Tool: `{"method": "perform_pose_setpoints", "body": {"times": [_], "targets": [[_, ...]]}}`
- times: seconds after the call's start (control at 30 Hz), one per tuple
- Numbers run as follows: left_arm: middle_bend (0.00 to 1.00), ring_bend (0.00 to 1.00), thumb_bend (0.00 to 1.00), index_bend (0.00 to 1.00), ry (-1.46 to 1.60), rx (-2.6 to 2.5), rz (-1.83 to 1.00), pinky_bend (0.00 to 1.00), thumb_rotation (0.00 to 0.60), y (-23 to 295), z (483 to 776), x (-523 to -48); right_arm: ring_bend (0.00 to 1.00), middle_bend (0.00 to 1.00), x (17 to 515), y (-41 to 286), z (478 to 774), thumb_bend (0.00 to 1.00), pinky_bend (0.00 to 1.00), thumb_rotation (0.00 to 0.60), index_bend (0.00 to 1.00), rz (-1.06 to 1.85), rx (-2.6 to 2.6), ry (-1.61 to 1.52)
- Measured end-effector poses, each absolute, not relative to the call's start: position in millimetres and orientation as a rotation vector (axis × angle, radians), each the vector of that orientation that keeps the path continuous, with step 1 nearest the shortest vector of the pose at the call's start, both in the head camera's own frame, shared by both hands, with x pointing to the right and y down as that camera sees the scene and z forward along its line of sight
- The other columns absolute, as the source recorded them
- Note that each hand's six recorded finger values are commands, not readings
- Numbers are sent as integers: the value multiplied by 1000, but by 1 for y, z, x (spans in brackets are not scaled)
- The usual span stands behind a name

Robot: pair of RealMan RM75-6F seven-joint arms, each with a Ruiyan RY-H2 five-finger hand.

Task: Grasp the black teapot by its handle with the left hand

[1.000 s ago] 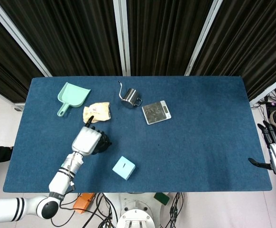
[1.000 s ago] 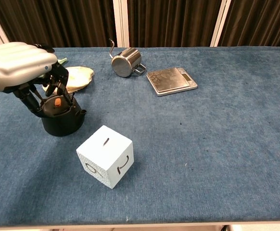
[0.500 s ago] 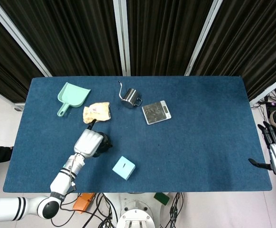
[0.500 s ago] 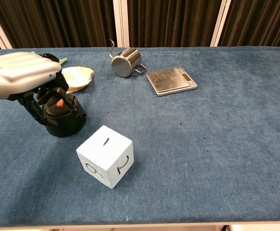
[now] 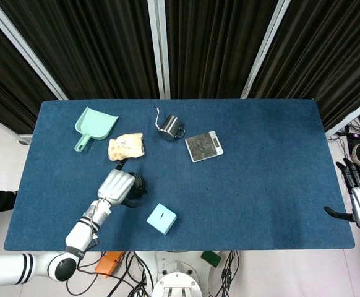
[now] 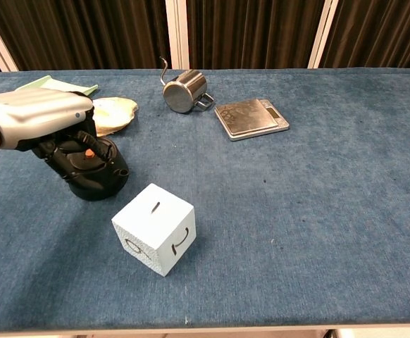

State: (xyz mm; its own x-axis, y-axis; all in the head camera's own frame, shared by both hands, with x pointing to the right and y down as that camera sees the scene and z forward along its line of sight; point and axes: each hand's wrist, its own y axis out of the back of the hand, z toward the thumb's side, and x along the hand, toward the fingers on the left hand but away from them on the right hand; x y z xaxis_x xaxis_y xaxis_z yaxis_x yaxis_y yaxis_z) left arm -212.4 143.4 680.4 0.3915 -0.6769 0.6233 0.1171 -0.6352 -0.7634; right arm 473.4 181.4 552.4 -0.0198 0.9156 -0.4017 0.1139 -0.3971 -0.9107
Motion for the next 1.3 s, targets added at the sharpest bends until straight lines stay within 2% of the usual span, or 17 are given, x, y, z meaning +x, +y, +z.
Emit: {"method": "perform_pose_setpoints", "body": {"times": [0.07,0.17,0.23,0.47,0.63,0.87,0.93,1.0,1.07,1.17,1.3], "targets": [[1000,947,21,1000,503,-1911,-1317,27,215,142,681,-212,0,21,473,181,553,43,0,600,0,1491,-1573,-1099],[1000,962,4,1000,542,-1938,-1305,27,106,137,680,-212,0,21,473,181,554,44,0,600,0,1495,-1573,-1098],[1000,967,0,1000,569,-1953,-1297,29,72,133,680,-213,0,21,473,181,554,43,0,600,0,1496,-1573,-1097],[1000,983,4,1000,645,-1940,-1279,117,63,119,677,-219,0,21,475,177,549,43,0,600,0,1491,-1554,-1107],[1000,999,42,1000,706,-1906,-1280,317,40,110,671,-225,0,21,476,171,537,43,0,600,0,1464,-1516,-1124],[1000,1000,118,1000,774,-1844,-1309,435,34,103,670,-236,0,21,474,172,536,43,0,600,0,1463,-1519,-1121],[1000,1000,158,1000,790,-1829,-1322,461,58,101,670,-240,0,21,475,173,536,43,0,600,0,1465,-1520,-1122],[1000,1000,201,1000,806,-1812,-1333,474,111,100,670,-242,0,21,475,175,536,43,0,600,0,1465,-1519,-1125],[1000,1000,256,1000,827,-1792,-1346,484,219,99,670,-245,0,21,476,176,535,43,0,600,0,1466,-1519,-1127],[1000,1000,321,1000,856,-1771,-1363,502,337,98,669,-248,0,21,476,177,535,43,0,600,0,1465,-1519,-1128],[1000,1000,372,1000,880,-1756,-1378,523,383,97,668,-252,0,21,475,178,535,43,0,600,0,1463,-1521,-1127]]}}
